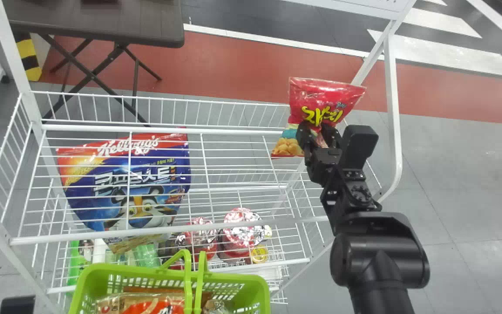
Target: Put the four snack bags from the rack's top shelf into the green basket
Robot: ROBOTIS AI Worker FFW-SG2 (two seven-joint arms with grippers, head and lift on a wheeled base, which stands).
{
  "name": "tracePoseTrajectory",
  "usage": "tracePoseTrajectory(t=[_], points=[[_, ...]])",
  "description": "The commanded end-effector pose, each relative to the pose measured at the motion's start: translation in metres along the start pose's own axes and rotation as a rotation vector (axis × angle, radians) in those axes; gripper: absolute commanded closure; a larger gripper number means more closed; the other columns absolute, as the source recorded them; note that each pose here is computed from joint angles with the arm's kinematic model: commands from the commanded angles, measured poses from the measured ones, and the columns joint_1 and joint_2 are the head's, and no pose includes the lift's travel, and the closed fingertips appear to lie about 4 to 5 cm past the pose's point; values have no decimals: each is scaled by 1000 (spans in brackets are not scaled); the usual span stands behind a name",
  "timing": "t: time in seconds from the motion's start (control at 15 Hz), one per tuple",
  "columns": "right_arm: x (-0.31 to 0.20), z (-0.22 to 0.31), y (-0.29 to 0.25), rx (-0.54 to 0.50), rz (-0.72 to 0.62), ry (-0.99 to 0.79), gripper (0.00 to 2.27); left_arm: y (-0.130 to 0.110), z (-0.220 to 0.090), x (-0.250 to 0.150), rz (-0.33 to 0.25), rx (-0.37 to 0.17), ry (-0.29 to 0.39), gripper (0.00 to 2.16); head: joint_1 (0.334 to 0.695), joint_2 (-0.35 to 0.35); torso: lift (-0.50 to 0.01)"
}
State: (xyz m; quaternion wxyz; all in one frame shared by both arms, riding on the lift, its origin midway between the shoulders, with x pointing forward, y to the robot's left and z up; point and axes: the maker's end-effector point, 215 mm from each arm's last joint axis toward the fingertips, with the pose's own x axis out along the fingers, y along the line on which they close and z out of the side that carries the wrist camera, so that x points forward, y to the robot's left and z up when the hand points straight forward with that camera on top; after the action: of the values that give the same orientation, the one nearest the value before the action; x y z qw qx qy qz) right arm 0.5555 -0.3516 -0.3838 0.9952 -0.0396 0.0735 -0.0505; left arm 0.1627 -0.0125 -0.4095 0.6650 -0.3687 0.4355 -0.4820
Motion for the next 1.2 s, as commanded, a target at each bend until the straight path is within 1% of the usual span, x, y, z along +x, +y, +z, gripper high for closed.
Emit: tracePoseTrajectory(t=[0.0, 0.13, 0.27, 0.47, 0.67, 0.87, 0.93, 1.13], points=[[-18, 15, 1, 22, 10, -37, 2159, -2, 0, 0, -2, 0, -2, 2145, 695, -350, 0], [-40, 26, 5, 42, 26, -53, 2159, -3, -1, 0, -4, 0, -2, 2145, 695, -350, 0], [-71, 48, 22, 65, 73, -84, 2159, -3, -1, 0, -4, -1, -2, 2145, 695, -350, 0], [-134, 56, 54, 147, 174, -33, 2159, -3, -1, -3, -1, -1, -7, 2145, 695, -350, 0], [-199, 49, 81, 195, 277, 45, 2159, -2, 0, -4, 1, -3, -10, 2145, 695, -350, 0], [-235, -17, 116, 305, 419, 327, 2159, -2, -4, -7, 1, -13, -13, 2145, 695, -350, 0], [-244, -24, 123, 308, 450, 350, 2159, -1, -3, -7, 4, -11, -14, 2145, 695, -350, 0], [-290, -69, 154, 356, 552, 572, 2159, 7, 2, -16, 25, -13, -33, 2145, 695, -350, 0]])
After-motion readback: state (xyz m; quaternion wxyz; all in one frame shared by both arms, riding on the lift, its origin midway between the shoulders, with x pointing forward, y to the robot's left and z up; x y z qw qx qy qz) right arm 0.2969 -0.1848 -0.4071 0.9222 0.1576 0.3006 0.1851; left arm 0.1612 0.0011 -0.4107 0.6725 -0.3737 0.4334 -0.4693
